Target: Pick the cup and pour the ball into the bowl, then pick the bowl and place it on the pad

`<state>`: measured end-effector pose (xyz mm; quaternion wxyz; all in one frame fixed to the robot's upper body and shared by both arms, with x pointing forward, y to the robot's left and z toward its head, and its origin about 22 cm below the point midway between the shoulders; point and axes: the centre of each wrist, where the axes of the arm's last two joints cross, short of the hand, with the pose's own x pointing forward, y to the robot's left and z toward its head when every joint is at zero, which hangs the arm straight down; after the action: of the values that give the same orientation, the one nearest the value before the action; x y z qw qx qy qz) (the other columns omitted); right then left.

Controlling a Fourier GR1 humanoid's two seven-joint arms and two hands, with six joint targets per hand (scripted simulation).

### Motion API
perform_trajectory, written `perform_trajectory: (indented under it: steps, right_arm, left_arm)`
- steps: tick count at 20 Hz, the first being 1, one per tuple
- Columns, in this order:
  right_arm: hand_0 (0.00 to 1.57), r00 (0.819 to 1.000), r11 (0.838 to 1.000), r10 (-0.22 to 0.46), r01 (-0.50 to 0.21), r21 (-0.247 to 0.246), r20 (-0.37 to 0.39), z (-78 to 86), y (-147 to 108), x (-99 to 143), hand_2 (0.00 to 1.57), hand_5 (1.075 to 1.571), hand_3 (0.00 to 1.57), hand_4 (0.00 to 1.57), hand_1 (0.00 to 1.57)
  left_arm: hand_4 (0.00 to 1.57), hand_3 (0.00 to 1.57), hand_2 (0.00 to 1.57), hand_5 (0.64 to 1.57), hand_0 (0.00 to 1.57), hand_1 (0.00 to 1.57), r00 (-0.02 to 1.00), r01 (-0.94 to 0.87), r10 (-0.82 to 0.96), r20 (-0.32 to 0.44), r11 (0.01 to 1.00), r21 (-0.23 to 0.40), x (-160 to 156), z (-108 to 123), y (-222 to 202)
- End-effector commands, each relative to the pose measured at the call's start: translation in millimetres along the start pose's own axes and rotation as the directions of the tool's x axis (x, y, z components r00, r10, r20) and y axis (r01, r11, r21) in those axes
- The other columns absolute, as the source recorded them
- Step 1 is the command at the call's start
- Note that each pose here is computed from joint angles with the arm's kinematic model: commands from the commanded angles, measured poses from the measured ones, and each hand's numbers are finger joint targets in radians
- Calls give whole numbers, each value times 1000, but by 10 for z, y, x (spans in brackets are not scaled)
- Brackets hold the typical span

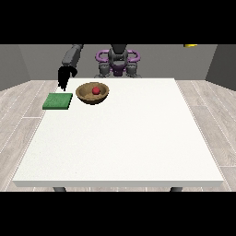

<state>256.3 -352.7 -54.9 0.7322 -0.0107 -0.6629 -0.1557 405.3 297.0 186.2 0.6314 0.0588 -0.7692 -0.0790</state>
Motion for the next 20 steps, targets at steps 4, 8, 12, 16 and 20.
perform_trajectory:
  steps: [4,8,12,16,20]
  right_arm:
    - [0,1000,1000,-21,21,21,6,11,68,-312,0,1566,0,694,0]
    - [0,999,996,-34,33,85,7,-130,480,-382,0,1558,0,582,0]
    - [0,999,999,-42,42,17,5,-93,253,-590,0,1558,0,553,0]
    - [0,995,999,-31,27,44,90,-212,218,-538,0,1552,0,509,0]
    - [0,997,1000,-23,23,8,71,-301,188,-418,0,1548,0,469,0]
  left_arm:
    - [993,0,0,1561,0,0,998,-61,61,17,998,-8,-94,278,632]
    - [1001,0,0,1542,0,0,999,-43,41,34,997,57,-33,361,916]
    - [1008,0,0,1535,0,0,998,-52,52,44,999,-2,234,333,802]
    - [1019,0,0,1533,0,0,990,-38,34,140,999,32,390,387,932]
    - [1013,0,0,1539,0,0,995,-36,37,98,999,-15,462,414,1001]
